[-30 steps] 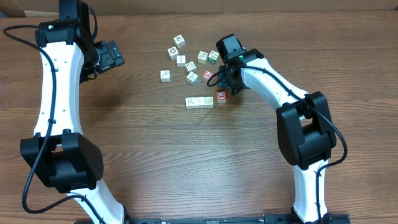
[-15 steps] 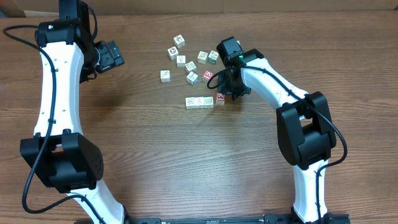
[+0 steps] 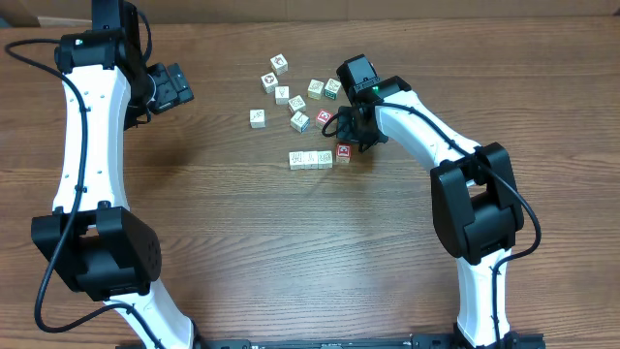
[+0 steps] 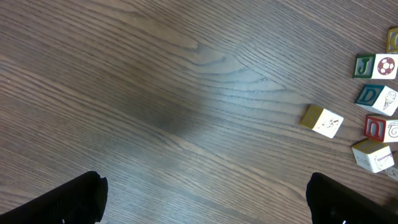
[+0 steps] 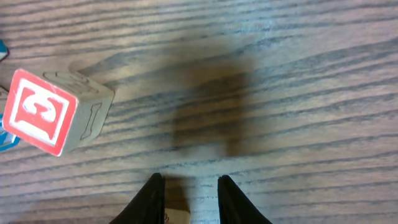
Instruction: Form a horizontal line
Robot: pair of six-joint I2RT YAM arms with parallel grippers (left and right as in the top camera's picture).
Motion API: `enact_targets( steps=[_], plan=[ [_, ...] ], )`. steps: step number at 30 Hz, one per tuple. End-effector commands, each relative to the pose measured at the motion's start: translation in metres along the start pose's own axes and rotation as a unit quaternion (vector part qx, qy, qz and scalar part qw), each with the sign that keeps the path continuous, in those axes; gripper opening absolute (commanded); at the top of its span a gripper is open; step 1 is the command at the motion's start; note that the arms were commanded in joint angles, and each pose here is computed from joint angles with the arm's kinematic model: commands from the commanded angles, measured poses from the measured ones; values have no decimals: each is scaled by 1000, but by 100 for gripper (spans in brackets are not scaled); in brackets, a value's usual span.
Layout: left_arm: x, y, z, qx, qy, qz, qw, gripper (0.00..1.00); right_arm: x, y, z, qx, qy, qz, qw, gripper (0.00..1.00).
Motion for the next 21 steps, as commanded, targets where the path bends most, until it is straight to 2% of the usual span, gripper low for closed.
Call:
enact_targets(
  steps=[1,21],
  plan=[
    [2,4,-6,7,-3,-3,1000,100,-2,14,5,-24,1,-8,1000,25],
    [2,4,-6,7,-3,-3,1000,100,8,14,2,-19,1,19,1000,25]
  ],
)
Point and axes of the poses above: each gripper's point midway between its finger pads, its own y axis back along the fingers, its own z axis along the line the jaws close on, x = y × z, the point moved 6 cm from there along y, back along the fingers, and after that the axes turned 13 degrees about y, right-handed, at the moved point
